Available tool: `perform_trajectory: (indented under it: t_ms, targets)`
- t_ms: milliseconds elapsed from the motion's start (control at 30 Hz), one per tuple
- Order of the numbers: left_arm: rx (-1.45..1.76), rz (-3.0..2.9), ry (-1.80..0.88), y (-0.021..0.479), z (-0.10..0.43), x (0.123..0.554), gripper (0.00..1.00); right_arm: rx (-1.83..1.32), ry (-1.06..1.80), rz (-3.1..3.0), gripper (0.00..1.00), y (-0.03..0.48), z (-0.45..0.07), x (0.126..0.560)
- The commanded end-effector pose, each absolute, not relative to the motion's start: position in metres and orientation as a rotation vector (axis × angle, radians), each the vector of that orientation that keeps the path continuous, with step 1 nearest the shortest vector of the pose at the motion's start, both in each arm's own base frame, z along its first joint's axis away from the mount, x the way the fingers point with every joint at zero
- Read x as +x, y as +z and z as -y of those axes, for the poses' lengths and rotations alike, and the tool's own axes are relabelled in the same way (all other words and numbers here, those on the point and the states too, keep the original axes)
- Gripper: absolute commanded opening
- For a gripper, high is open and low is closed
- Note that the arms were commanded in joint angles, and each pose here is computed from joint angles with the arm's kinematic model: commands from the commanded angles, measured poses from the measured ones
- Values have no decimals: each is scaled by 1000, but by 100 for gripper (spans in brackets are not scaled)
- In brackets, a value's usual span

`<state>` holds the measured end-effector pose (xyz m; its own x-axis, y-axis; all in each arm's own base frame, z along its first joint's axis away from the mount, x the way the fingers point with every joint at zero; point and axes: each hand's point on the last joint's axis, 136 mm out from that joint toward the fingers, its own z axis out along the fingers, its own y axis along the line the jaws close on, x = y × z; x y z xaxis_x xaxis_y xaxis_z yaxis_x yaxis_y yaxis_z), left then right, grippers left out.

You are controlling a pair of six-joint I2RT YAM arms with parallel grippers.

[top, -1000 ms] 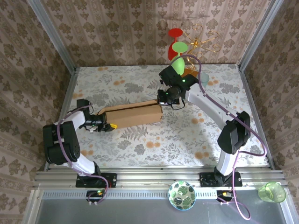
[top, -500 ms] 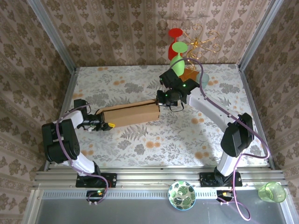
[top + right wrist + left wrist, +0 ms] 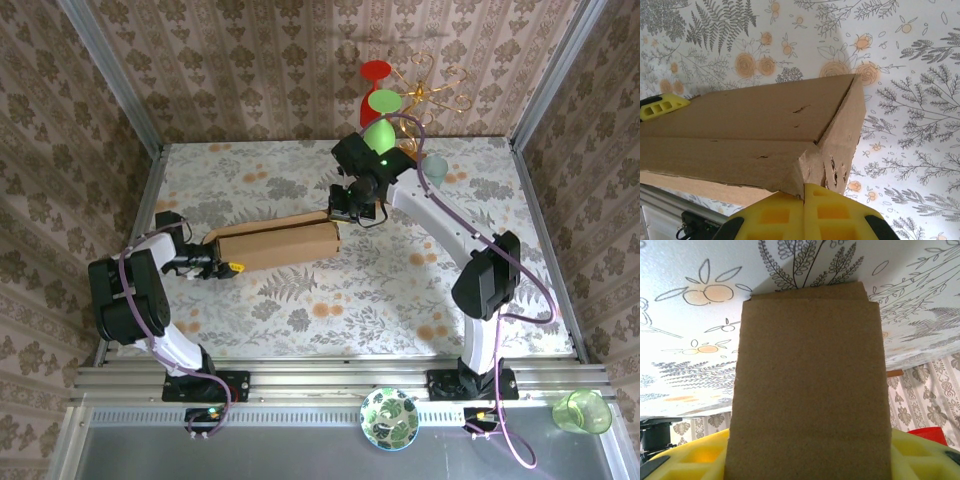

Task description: Fold the paper box

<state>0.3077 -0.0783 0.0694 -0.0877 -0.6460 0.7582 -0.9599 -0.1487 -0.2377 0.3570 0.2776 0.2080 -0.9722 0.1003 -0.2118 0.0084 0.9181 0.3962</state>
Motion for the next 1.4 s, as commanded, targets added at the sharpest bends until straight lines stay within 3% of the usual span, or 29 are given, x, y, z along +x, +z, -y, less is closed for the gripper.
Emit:
perform_trajectory:
  t_ms: [0, 267, 867, 1133, 1367]
  targets:
    - [1965, 1704, 877, 34, 58, 288, 13, 116, 542, -2961, 0, 210, -264, 339]
    - [2024, 1630, 880, 27, 57, 288, 9, 202, 632, -2977, 0, 214, -267, 335]
    - [2032, 1577, 898, 26, 53, 298, 8, 358, 749, -2896, 0, 160, -269, 331]
    - [2030, 1592, 981, 31, 46, 314, 27, 318, 670, -2906, 0, 143, -260, 331]
    - [2005, 1610, 1005, 32, 42, 319, 33, 223, 577, -2886, 0, 135, -253, 338]
